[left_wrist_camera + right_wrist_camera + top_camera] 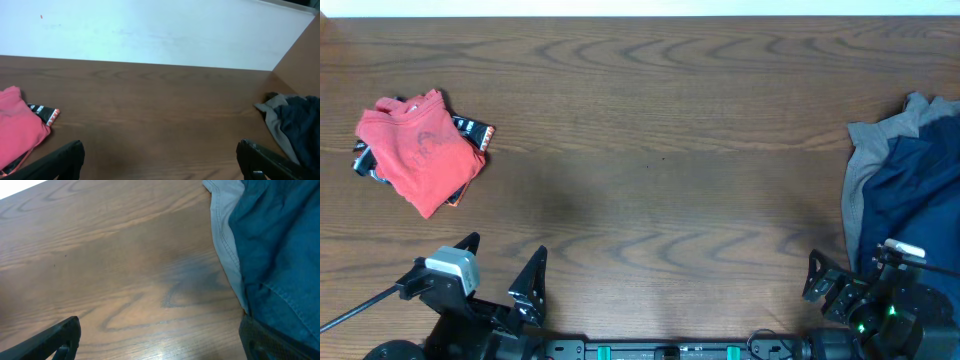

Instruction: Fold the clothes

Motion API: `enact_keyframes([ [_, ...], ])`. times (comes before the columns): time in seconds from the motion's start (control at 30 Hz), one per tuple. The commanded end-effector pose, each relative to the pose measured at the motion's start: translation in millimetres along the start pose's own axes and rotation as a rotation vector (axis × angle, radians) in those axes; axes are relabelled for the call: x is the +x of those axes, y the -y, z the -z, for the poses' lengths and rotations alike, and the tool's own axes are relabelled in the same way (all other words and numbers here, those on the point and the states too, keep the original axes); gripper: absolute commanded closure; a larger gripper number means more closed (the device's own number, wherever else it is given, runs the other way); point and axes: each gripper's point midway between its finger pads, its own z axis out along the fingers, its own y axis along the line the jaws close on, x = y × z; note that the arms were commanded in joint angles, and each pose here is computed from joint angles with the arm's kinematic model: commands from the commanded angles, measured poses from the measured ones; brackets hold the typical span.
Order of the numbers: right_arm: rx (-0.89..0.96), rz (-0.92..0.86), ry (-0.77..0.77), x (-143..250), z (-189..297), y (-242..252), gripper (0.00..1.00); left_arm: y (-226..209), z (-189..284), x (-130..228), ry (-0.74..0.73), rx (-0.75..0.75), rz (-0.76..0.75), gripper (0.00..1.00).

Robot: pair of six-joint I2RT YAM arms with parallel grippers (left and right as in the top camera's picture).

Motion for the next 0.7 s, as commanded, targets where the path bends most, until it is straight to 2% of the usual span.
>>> enact_keyframes([
  [0.0,0.006,-0.002,-0.002,1,0,1,0.01,-2,-1,0,0.003,-0.011,-0.003,0.02],
  [0.13,-0.011,0.019,0.055,-6,-2,-1,0.01,-2,-1,0,0.003,-0.011,-0.003,0.02],
  [0.33,-0.066,0.202,0.276,-31,-24,-12,0.01,-2,-1,0,0.003,-0.011,-0.003,0.02],
  [0.53,-0.109,0.229,0.485,-42,-44,-17,0.01,-2,-1,0,0.003,-0.011,-0.003,0.02],
  [0.67,-0.128,0.240,0.567,-48,-61,-21,0.01,-2,-1,0,0.003,-0.011,-0.003,0.02],
])
